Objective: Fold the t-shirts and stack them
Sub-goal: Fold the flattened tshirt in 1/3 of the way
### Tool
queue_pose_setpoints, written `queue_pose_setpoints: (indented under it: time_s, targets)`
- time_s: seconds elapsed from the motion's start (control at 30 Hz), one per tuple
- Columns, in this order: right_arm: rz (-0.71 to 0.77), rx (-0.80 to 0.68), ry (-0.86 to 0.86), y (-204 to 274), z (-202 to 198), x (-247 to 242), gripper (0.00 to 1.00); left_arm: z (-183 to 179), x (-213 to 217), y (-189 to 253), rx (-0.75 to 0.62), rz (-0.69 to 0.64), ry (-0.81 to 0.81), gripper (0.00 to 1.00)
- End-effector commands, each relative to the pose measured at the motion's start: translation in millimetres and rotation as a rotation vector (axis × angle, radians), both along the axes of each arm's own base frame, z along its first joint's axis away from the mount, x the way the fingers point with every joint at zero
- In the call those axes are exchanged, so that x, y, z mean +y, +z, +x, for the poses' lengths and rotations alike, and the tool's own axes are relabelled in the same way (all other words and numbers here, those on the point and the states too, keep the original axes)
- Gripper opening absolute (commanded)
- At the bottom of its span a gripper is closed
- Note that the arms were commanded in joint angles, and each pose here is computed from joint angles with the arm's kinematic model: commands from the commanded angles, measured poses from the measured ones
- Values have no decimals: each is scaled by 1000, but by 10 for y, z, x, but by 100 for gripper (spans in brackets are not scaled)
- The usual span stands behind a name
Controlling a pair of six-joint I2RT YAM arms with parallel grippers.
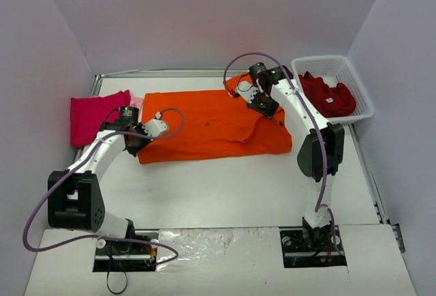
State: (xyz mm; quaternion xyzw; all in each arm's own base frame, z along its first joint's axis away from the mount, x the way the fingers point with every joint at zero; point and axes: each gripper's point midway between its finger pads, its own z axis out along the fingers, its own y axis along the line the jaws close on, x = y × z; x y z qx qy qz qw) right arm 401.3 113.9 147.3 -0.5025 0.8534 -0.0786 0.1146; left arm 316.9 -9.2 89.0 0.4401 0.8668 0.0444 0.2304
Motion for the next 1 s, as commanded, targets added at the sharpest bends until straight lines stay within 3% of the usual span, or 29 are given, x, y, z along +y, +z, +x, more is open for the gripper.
queue_pose_setpoints:
  time_s: [0.0,0.4,0.97]
  targets:
    - [-59,20,3,-20,65,-101,0,233,50,128,-50,19,6,2]
    - [-85,32,-3,-317,414,-65,0,542,97,-26,-14,35,-3,2]
    - [-94,18,-22,-494,637,-81,0,656,127,-151,7,35,4,2]
